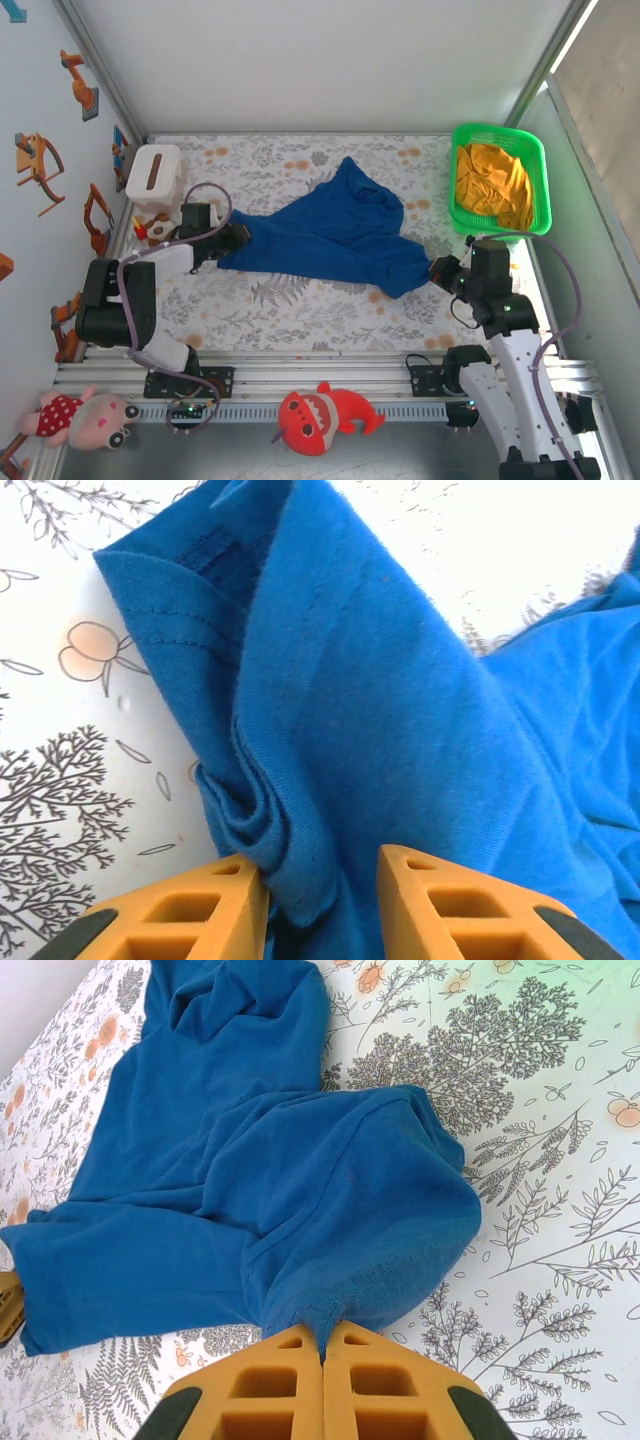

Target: Fold the inside-out t-shirt

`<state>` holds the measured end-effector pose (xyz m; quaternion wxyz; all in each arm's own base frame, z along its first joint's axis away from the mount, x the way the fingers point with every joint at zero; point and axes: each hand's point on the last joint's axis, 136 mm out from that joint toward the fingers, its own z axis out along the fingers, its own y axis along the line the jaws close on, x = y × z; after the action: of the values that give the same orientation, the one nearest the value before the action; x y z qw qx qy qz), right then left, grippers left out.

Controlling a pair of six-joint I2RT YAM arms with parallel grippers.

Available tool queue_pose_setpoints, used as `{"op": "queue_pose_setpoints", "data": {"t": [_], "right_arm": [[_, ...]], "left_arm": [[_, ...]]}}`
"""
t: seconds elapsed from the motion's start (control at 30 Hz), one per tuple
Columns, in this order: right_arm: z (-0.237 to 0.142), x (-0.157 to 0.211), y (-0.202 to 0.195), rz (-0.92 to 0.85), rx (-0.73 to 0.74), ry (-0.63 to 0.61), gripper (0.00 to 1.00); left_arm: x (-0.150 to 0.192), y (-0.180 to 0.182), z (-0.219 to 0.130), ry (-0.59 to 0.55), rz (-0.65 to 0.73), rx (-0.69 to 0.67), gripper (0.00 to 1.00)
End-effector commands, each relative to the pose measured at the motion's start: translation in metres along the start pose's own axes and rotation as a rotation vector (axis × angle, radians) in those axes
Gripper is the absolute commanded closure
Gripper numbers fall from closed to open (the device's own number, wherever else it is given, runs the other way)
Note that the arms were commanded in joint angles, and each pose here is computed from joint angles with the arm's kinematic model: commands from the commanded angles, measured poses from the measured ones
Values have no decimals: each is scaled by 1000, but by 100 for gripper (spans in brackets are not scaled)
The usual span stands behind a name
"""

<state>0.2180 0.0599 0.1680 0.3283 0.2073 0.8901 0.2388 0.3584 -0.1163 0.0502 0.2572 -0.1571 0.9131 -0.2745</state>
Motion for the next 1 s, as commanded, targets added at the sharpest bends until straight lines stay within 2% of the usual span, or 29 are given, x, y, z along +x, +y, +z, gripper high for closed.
{"op": "queue_pose_setpoints", "data": {"t": [0.0,0.07,0.27,0.33,0.5,0.67,0.97], "right_arm": [[-9,-11,10,-13,-22,-35,100],[-10,-11,9,-12,-21,-37,100],[-15,-12,12,-23,-22,-39,100],[-15,-12,11,-22,-20,-37,100],[-15,-12,12,-22,-22,-35,100],[-16,-13,14,-22,-26,-35,100],[-19,-14,15,-24,-27,-41,100]], "left_arm": [[-3,-10,-8,-29,-7,34,69],[-4,-5,-12,-53,-10,5,68],[-20,9,-29,-151,-6,-99,46],[-30,8,-33,-176,17,-122,43],[-52,4,-31,-171,77,-149,43],[-68,-1,-16,-134,94,-108,43],[-68,-22,12,-39,118,27,45]]}}
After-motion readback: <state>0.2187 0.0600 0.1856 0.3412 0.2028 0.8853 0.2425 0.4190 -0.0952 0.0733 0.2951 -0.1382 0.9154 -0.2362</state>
